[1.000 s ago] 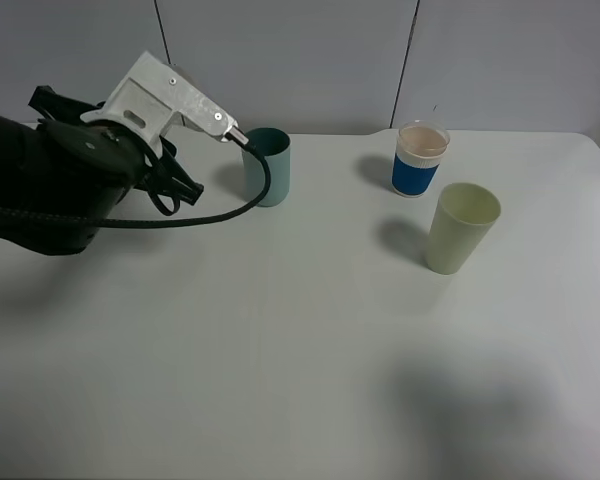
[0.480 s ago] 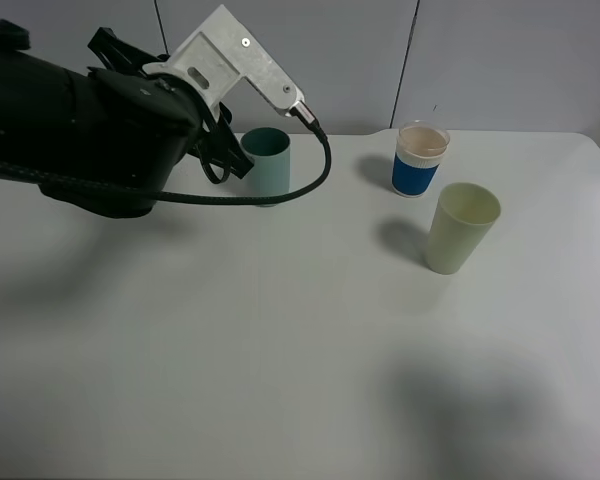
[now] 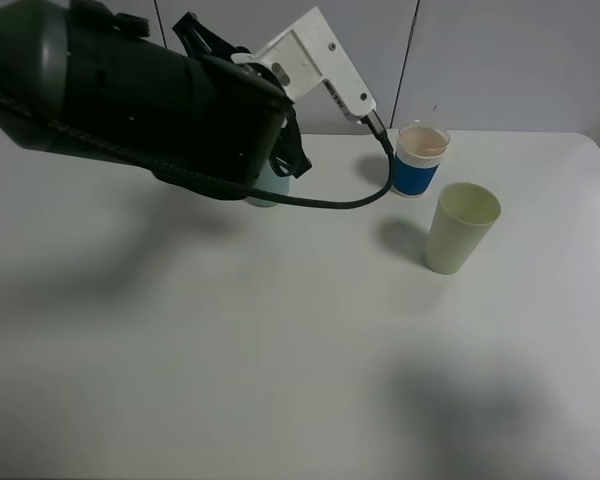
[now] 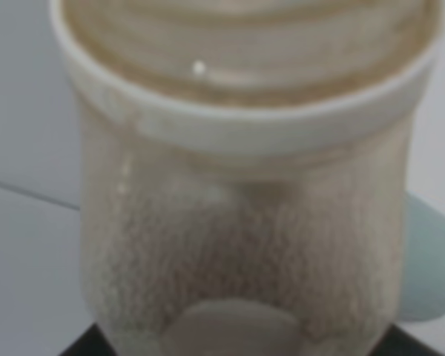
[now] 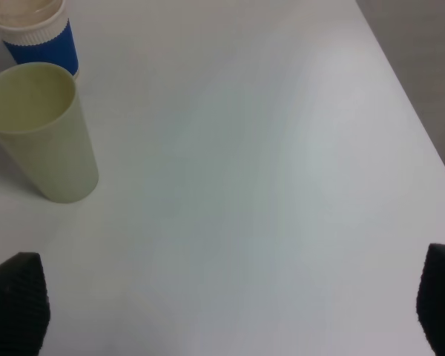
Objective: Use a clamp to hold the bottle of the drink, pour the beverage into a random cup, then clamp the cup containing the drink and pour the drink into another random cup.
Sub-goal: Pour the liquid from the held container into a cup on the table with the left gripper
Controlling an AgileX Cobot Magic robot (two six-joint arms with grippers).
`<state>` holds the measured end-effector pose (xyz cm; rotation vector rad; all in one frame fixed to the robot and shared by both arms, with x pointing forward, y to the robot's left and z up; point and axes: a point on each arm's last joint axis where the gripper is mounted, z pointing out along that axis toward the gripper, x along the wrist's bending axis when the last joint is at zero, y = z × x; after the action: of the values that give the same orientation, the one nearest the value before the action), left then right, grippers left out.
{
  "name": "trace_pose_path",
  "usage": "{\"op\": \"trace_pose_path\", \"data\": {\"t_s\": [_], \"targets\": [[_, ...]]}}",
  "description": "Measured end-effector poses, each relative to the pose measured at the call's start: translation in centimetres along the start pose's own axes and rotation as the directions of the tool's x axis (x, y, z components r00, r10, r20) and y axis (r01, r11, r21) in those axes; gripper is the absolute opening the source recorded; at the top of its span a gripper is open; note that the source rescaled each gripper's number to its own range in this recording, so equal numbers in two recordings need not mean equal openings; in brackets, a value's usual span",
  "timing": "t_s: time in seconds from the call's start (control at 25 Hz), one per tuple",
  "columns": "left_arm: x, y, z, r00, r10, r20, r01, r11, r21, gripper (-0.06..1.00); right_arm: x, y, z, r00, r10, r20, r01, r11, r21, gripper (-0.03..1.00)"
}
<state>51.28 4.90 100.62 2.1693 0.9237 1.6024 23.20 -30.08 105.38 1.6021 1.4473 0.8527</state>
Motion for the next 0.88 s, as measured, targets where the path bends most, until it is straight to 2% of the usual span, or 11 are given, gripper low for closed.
{"op": "trace_pose_path", "data": {"t_s": [0.2,0.56,0.88], "targets": [[-2.5,2.3,0.5,0.992,0.13,0.001,-0.13,0.992,0.002,0.06,0.0,0.0,0.0,1.0,0.0,0.0,0.0,1.0,0.0,0.99],[-5.9,4.7,1.1,0.973,0.231,0.028,-0.23,0.973,-0.013,0.06,0.0,0.0,0.0,1.0,0.0,0.0,0.0,1.0,0.0,0.99],[-8.7,6.8,1.4,0.939,0.341,0.05,-0.34,0.94,-0.033,0.06,0.0,0.0,0.0,1.0,0.0,0.0,0.0,1.0,0.0,0.99]]}}
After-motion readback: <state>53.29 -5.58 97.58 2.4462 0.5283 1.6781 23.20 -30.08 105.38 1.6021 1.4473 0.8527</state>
